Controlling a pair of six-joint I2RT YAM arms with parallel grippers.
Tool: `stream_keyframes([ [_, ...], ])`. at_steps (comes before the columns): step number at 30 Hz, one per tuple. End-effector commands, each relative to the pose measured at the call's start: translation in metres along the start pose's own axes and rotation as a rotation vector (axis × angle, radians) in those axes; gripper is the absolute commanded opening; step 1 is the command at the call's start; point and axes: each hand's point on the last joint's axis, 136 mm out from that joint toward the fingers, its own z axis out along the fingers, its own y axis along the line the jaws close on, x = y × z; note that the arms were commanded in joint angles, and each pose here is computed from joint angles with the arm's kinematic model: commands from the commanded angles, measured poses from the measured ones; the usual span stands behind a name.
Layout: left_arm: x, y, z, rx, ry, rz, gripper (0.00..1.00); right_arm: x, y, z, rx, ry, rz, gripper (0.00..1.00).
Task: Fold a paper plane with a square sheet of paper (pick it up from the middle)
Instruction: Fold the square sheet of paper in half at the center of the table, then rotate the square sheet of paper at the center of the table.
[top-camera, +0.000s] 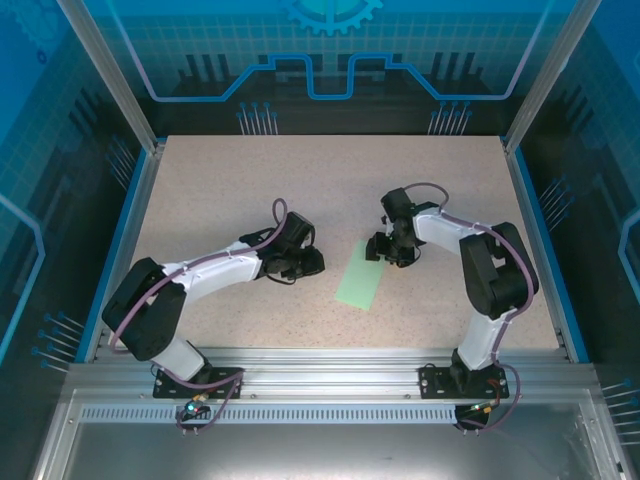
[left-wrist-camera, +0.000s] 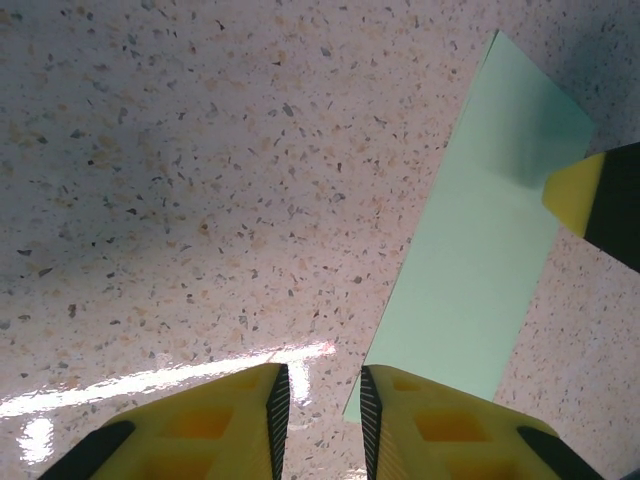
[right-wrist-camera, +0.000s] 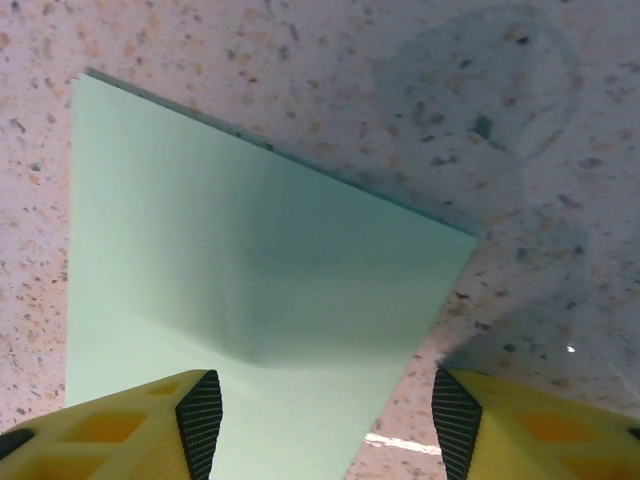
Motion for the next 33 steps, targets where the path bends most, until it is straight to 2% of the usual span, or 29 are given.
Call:
stream_keyframes([
  [1,-0.001,0.01,-0.005,-0.025,-0.016,-0.015,0.29,0.0,0.014,0.0,0.01,0.008,-0.021,0.61],
  [10,0.0,0.012,-0.005,-0.029,-0.015,-0.021,0.29,-0.002,0.037,0.0,-0.003,0.014,-0.11,0.61],
  [13,0.002,0.013,-0.004,-0.03,-0.012,-0.021,0.29,-0.004,0.013,-0.011,0.097,-0.027,-0.076,0.62],
  [18,0.004,0.016,-0.003,-0.032,-0.01,-0.021,0.29,-0.014,-0.012,-0.012,0.092,-0.048,0.025,0.66],
  [24,0.003,0.016,-0.003,-0.032,-0.011,-0.02,0.3,-0.018,-0.002,0.0,0.034,-0.026,0.036,0.68],
  [33,0.003,0.014,-0.002,-0.032,-0.003,-0.016,0.31,-0.014,0.012,0.011,0.022,0.004,0.017,0.68],
])
